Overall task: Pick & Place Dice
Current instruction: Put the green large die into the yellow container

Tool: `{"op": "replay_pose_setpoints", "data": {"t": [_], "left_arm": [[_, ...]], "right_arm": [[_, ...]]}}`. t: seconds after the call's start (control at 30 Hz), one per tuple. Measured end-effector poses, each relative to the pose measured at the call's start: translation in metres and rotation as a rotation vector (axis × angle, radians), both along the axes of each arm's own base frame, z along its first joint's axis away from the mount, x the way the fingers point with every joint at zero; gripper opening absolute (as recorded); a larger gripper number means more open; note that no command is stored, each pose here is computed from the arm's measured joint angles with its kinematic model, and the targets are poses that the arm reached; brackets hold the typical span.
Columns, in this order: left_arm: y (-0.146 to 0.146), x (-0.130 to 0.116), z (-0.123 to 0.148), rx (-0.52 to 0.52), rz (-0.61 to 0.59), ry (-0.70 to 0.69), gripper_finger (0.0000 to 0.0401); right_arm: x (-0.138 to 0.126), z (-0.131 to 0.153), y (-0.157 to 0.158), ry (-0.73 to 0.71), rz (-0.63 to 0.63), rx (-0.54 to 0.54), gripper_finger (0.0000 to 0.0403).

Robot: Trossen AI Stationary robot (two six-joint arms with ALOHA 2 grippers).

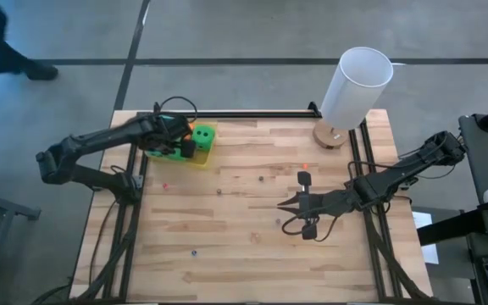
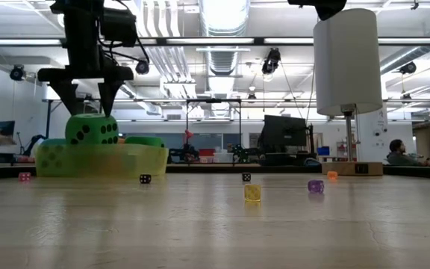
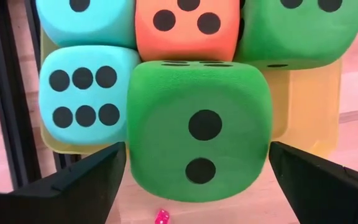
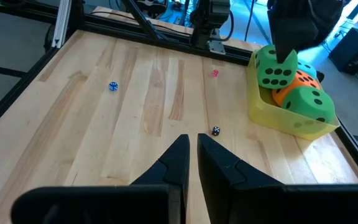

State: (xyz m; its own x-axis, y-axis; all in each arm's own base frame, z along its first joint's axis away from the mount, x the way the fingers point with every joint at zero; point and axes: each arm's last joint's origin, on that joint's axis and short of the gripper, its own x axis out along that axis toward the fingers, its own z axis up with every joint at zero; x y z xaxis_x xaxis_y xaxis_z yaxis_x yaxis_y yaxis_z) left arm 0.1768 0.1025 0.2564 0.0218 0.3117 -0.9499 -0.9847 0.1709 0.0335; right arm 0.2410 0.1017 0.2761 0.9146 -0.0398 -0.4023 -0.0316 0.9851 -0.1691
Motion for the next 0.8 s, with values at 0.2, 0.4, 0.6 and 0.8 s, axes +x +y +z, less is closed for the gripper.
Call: {"op": "replay_pose_setpoints", "data": {"t": [0.2,0.4,0.6,0.8], "left_arm": [[0.001,0.000,0.011,0.015,0.002,0.001,0.0399],[0.002,0.002,0.019,0.056,0.003,-0.015,0.0399],[0.003,0.009,0.019,0.063,-0.063,-0.065,0.0399],[0.003,0.013,0.017,0.069,-0.112,-0.083,0.0400]], "right_arm": [[0.000,0.000,0.000,0.000,0.000,0.000,0.0028],[0.000,0.000,0.000,0.000,0.000,0.000,0.0028],[0.000,0.000,0.000,0.000,0.000,0.000,0.0028],[0.000,0.000,0.000,0.000,0.000,0.000,0.0028]]}}
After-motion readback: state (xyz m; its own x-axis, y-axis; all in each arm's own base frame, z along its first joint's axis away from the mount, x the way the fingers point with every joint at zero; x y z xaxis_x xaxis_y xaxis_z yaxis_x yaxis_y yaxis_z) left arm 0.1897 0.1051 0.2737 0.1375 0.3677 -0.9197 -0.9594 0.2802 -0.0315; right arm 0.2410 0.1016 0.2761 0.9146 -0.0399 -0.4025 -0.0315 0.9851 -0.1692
